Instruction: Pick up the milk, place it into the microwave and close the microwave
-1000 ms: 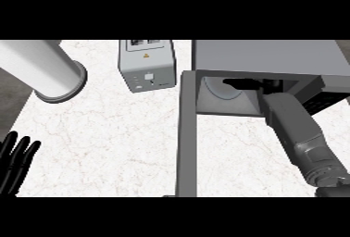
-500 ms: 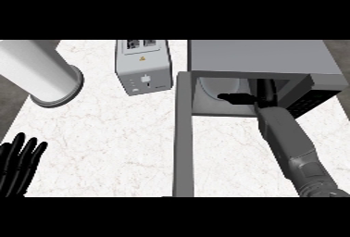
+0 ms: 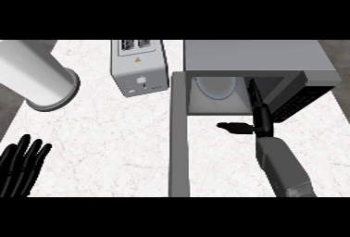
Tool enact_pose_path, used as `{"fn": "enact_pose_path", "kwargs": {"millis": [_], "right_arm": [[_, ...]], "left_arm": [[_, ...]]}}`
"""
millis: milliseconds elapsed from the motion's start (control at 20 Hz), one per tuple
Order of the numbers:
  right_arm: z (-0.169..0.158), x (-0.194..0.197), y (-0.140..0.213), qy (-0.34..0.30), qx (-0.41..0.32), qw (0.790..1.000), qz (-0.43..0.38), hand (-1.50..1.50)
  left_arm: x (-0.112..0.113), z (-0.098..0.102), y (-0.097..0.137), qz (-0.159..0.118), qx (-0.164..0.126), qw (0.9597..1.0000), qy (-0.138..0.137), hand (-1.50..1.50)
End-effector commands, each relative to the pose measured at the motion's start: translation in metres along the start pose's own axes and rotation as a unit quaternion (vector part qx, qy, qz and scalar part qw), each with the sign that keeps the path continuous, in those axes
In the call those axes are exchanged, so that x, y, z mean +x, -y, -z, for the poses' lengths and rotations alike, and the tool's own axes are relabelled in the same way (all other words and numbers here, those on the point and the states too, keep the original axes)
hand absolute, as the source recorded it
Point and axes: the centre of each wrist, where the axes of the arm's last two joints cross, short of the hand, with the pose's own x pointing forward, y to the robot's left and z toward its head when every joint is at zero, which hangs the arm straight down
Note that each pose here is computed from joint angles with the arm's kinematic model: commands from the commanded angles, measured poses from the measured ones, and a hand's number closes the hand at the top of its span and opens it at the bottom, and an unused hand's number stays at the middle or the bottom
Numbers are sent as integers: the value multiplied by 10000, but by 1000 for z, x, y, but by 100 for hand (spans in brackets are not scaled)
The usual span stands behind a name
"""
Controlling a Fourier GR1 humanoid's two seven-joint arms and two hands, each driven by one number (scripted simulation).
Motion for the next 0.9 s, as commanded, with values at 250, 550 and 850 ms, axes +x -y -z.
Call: {"fn": "enact_pose_path", "kwargs": {"millis": [250, 550, 850], "right_arm": [[-84, -32, 23, -220, -45, 9974, 690, -150], [-130, -30, 25, -249, 128, 9933, 1125, -150], [-182, -24, 41, 119, 26, 9913, 1308, -150]], "left_arm": [[9, 2, 16, -316, -914, 9953, -78, -150], [-13, 18, 28, -121, -1581, 9870, -259, 150], [-39, 39, 33, -317, -1818, 9824, -302, 150]]}}
